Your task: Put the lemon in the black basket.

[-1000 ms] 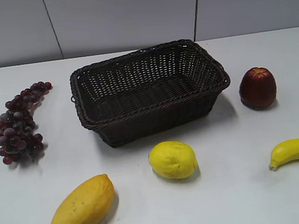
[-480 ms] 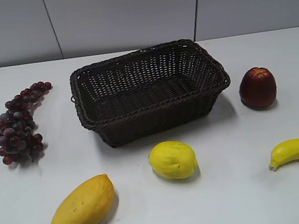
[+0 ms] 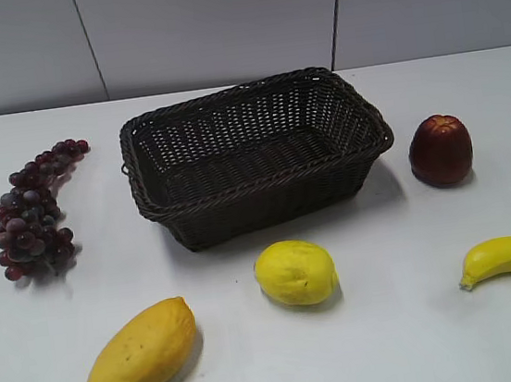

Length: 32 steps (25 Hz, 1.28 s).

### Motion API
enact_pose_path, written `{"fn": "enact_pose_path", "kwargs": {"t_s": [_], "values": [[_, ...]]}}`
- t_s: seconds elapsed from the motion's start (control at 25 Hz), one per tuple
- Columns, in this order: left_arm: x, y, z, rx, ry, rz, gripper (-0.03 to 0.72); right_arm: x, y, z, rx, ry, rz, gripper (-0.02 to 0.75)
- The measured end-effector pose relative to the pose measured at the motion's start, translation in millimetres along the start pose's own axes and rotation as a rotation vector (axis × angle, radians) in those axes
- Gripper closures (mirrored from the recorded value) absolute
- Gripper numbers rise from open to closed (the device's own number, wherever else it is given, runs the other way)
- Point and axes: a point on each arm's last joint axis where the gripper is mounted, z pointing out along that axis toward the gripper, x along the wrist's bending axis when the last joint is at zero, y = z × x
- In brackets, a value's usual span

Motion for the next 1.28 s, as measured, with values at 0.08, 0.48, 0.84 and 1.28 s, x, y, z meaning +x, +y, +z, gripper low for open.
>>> {"fn": "enact_pose_path", "kwargs": {"t_s": [0.08,0.48,0.84,1.28], "values": [[0.0,0,0,0.0,0.0,0.0,0.449,5,7,16,0.022,0.082,0.006,0.075],[0.0,0,0,0.0,0.0,0.0,0.449,40,22,94,0.259,0.433,-0.163,0.082],[0.0,0,0,0.0,0.0,0.0,0.449,104,55,155,0.358,0.608,-0.467,0.091],[0.0,0,0,0.0,0.0,0.0,0.449,163,16,237,0.494,0.728,-0.759,0.077]]}}
